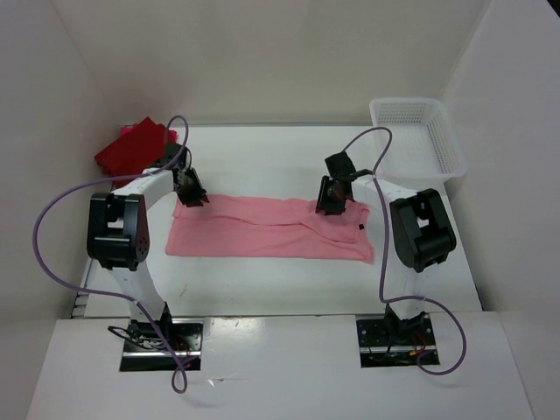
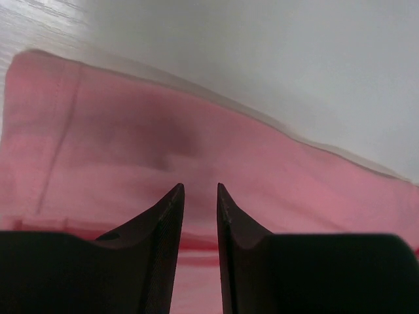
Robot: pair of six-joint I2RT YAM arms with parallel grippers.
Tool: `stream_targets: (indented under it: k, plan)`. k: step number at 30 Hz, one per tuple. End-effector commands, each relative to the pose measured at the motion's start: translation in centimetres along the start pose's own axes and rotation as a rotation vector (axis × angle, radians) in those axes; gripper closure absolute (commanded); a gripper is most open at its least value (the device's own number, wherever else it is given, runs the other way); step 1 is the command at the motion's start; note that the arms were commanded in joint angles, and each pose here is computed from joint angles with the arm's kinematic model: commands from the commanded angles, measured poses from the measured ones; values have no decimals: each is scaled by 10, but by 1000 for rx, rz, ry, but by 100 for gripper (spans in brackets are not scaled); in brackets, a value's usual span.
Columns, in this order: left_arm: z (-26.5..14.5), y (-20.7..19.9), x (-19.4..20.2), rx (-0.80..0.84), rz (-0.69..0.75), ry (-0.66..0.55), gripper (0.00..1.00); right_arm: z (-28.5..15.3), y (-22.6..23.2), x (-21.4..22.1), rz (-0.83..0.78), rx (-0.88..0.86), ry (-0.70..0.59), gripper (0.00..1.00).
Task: Fold and stack the t-shirts
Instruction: Fold the other side of the tshirt into a rectangle
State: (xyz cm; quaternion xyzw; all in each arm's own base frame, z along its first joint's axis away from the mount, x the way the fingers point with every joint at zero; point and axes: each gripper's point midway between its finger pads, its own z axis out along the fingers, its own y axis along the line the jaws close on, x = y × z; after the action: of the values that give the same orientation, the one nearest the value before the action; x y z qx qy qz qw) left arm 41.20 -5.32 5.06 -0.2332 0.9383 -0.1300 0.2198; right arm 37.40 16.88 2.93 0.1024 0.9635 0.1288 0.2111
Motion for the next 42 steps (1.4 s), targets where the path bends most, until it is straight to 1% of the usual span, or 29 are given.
stream_targets:
  k: [1, 3, 6, 9, 13, 14, 17, 20, 23, 27, 28, 30, 31, 34, 39, 40, 42]
  plan:
    - [17, 8, -13, -32, 47, -31, 66, -5, 11, -31, -11, -7, -98, 58]
    - [25, 18, -12, -57, 34, -17, 68, -1, 11, -22, -10, -10, -51, 63]
    - [32, 28, -2, -64, 12, 6, 69, 0, 13, -18, -11, -29, -37, 67]
    - [30, 28, -1, -63, 12, 5, 69, 1, 19, -9, -19, -59, -6, 68]
    - [30, 25, -2, -49, 4, 2, 69, -2, 23, -4, -27, -64, 13, 79]
    - [30, 25, -2, -49, 4, 2, 69, -2, 21, -1, -26, -56, 25, 79]
    - [28, 21, -3, -35, -4, -1, 69, -16, 22, -5, -27, -62, -1, 87]
    - [25, 18, -4, -22, -3, -3, 69, -19, 18, 3, -35, -60, 19, 91]
    - [25, 18, -4, -22, -12, -4, 69, -29, 24, 11, -44, -90, 31, 94]
    - [18, 10, -8, 10, -8, -19, 69, -40, 29, 38, -67, -124, 88, 97]
    - [18, 10, -8, 10, -19, -19, 69, -47, 31, 38, -60, -141, 80, 97]
    - [15, 6, -10, 25, -17, -22, 69, -52, 32, 53, -65, -138, 105, 97]
    - [15, 6, -10, 25, -17, -22, 69, -60, 37, 50, -54, -162, 93, 97]
    - [15, 4, -11, 37, -16, -26, 69, -69, 48, 69, -52, -191, 129, 98]
    - [15, 4, -11, 37, -25, -25, 69, -70, 59, 99, -23, -209, 192, 98]
    - [15, 4, -11, 37, -25, -25, 69, -72, 67, 102, -22, -231, 194, 97]
    - [15, 4, -11, 37, -25, -25, 69, -72, 71, 109, -6, -242, 214, 90]
